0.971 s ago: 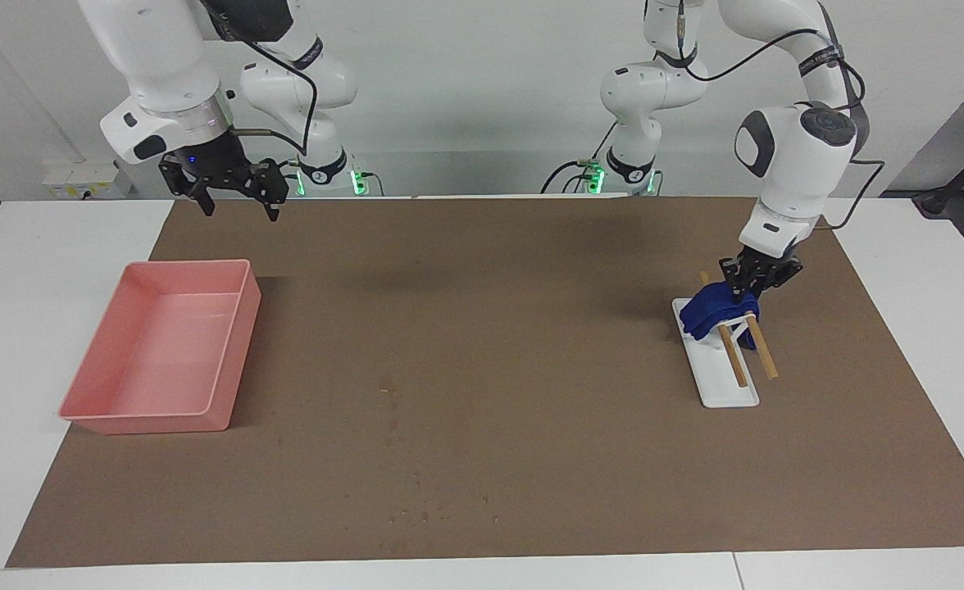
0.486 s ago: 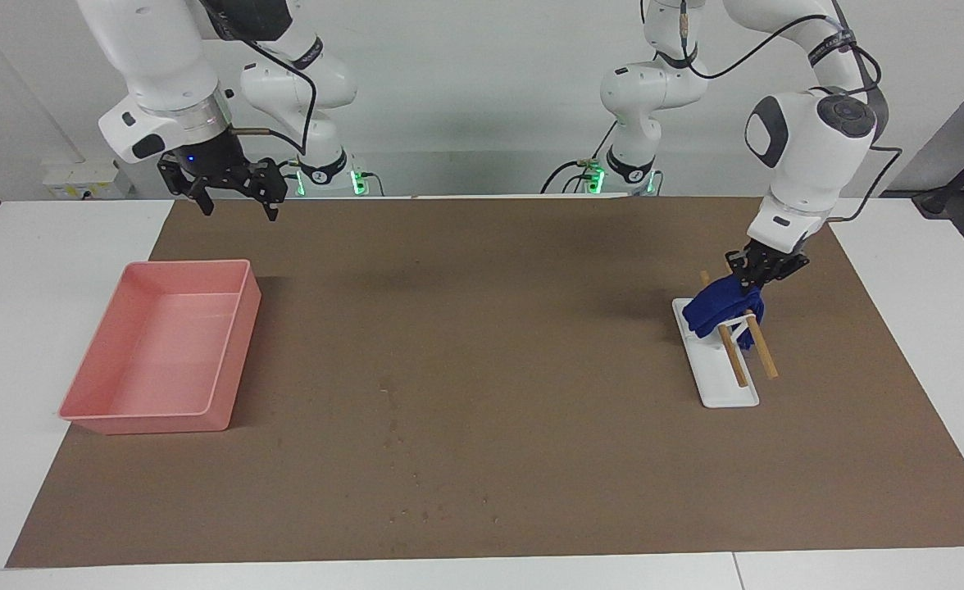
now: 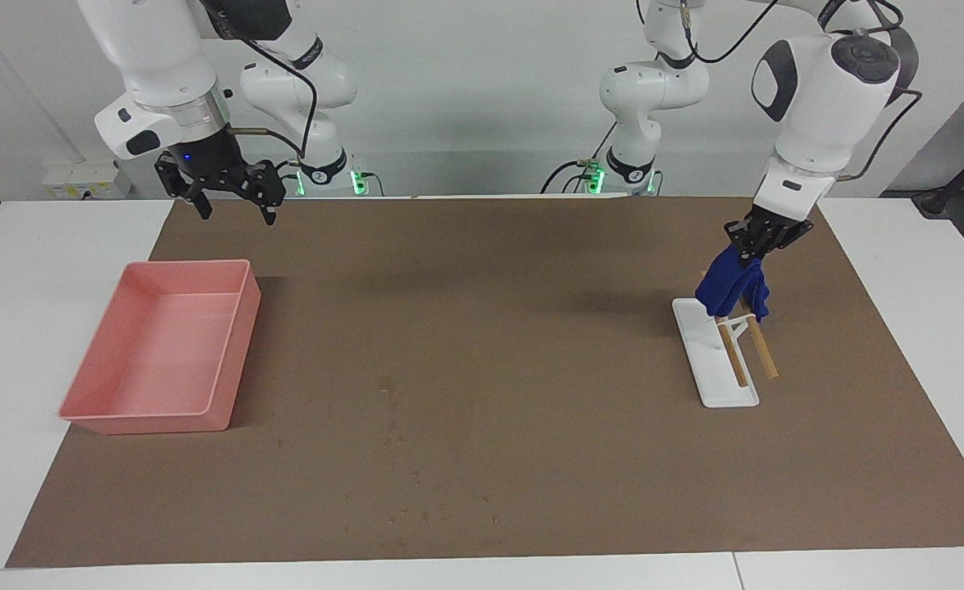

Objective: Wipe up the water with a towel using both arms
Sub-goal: 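Lift the cloth with the left gripper while the right gripper approaches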

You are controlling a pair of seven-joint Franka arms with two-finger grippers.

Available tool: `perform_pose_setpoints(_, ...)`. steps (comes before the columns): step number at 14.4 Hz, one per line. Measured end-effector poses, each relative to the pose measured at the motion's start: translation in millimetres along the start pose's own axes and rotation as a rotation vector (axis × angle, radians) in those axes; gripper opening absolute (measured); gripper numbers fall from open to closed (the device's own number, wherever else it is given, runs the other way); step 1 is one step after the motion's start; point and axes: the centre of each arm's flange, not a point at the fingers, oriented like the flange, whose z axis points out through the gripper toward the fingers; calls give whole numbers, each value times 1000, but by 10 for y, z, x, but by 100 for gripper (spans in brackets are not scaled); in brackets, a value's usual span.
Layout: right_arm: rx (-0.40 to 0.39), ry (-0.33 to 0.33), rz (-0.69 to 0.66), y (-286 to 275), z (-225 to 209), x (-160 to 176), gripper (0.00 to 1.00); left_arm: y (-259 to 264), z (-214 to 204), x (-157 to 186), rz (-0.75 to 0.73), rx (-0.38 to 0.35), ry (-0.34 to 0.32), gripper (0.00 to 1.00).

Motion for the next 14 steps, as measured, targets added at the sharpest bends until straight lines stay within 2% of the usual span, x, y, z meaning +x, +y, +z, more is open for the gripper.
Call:
perform_pose_setpoints(2, 48, -9, 141, -78, 5, -9, 97, 314, -148, -80, -130, -16, -1, 15)
perform_pose_setpoints(4, 116, -36, 305, -182, 4, -27, 96, 650, -231, -175, -321, -47, -4, 15)
perform_pose_setpoints(7, 225, -101, 629, -433, -10, -47, 95, 1102, -436, -323, -548, -87, 8, 15)
perform_pose_setpoints(11, 336, -183, 939, -864, 31, -28, 94, 1578, -781, -477, -948, -197, 21, 15)
perform_pose_setpoints(14, 409, -281, 1135, -1134, 120, 32, 94, 2064, -941, -695, -1177, -296, 14, 15)
